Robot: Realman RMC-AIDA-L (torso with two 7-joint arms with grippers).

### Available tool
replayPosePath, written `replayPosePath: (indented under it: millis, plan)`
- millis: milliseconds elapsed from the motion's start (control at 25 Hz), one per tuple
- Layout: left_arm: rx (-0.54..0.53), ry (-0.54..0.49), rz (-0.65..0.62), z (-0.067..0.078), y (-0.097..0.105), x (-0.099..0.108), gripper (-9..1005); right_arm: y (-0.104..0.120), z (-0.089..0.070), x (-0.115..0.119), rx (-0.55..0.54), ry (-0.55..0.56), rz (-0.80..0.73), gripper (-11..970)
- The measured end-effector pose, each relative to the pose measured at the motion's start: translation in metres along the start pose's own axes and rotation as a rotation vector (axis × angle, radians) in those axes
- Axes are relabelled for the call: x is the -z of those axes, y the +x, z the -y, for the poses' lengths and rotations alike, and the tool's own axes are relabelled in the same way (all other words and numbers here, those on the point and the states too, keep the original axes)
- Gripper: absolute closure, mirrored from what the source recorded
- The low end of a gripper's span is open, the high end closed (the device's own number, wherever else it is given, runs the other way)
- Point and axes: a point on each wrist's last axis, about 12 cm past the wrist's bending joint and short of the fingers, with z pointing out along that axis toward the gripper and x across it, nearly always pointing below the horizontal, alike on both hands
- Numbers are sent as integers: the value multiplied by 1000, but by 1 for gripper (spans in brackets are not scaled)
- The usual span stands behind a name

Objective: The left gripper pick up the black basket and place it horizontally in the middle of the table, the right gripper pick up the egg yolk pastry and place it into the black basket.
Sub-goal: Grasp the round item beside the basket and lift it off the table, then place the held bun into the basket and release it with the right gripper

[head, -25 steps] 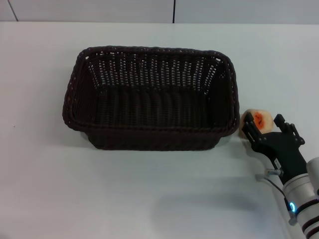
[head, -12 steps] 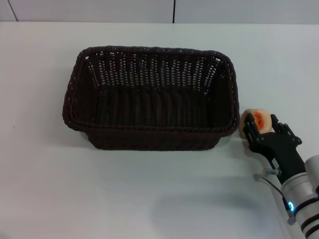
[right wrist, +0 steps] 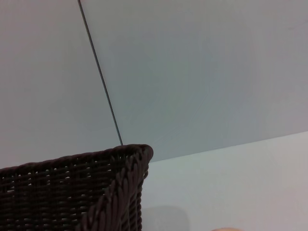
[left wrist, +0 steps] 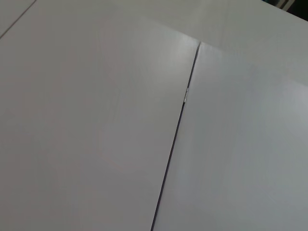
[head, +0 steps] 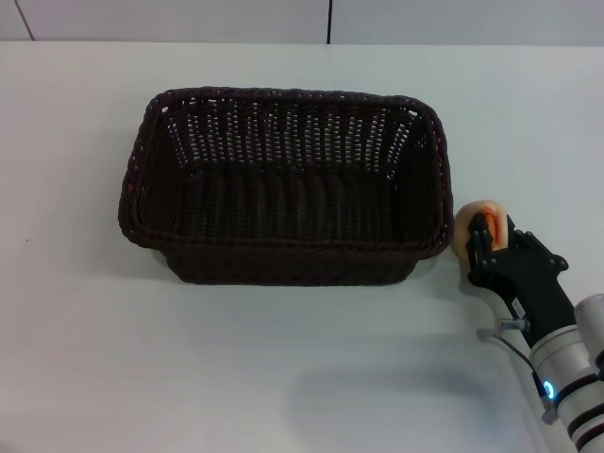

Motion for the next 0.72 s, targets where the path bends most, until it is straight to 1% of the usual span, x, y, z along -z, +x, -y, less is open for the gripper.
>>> replayPosePath:
  millis: [320,360,400,440,560,600,640,680,720]
  plan:
    - [6,-7,6,-1,0,1,561,-3,4,-3,2,21,11,700]
    - [6,-7,7,-1,0,1,562,-4,7,-4,1,36,20,713]
    - [7,-8,9,-1,0,1,563,-8,13,-5,9,66,46,726]
    - [7,-8,9,-1,0,1,588,-8,13,-5,9,66,46,739]
    - [4,-10,10,-1,-1,1,664,-19,19,-6,51,106,119,776]
    - [0,-11,11,-2,-2,2,689,-27,19,-7,79,120,168,786]
    - [0,-11,11,-2,-2,2,687,-27,19,-7,79,120,168,797]
    - [-2,-12,13,-2,-3,3,685,-37,15,-8,105,126,218,808]
    - [-4,-14,15,-2,-4,3,684,-37,15,-8,105,126,218,811]
